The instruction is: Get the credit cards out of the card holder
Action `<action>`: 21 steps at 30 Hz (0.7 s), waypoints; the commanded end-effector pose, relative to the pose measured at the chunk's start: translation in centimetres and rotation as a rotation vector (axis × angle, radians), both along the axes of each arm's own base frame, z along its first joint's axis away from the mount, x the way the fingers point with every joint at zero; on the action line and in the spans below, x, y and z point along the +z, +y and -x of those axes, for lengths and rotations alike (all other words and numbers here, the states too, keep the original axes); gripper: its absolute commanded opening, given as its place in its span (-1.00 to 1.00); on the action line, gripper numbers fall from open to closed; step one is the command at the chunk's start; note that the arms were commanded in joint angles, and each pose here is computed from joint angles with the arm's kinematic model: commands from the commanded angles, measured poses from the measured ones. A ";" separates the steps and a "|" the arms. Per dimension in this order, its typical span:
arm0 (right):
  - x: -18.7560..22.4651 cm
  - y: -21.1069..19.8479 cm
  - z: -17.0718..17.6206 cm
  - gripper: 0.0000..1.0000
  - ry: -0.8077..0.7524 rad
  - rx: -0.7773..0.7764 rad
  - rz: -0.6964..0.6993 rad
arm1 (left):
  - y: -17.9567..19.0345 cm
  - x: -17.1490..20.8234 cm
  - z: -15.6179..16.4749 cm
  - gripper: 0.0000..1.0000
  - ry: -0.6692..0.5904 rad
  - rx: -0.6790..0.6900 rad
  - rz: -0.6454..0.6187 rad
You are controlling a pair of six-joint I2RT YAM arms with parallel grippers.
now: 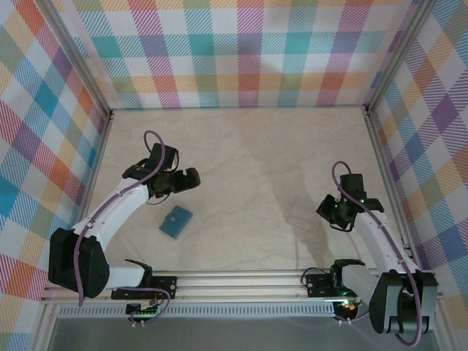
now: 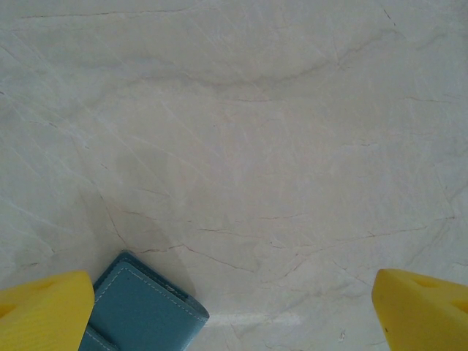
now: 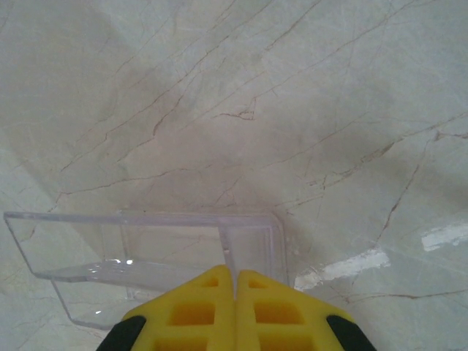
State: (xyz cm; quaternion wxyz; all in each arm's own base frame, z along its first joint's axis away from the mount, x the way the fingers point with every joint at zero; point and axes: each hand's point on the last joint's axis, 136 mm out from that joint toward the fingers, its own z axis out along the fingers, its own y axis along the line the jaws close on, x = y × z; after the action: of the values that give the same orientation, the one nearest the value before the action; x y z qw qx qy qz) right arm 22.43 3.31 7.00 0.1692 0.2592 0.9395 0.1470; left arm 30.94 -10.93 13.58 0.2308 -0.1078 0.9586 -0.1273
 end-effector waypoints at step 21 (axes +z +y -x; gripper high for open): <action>5.2 11.0 -9.2 -1.00 -0.064 0.333 0.120 | 2.8 -8.5 3.0 0.96 0.250 0.097 -0.165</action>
State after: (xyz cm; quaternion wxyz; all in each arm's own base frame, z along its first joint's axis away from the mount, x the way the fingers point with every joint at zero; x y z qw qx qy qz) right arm 28.67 11.97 10.74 0.1617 0.1127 0.9735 0.1163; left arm 28.74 -8.95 6.28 0.1426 -0.1403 0.9783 -0.0529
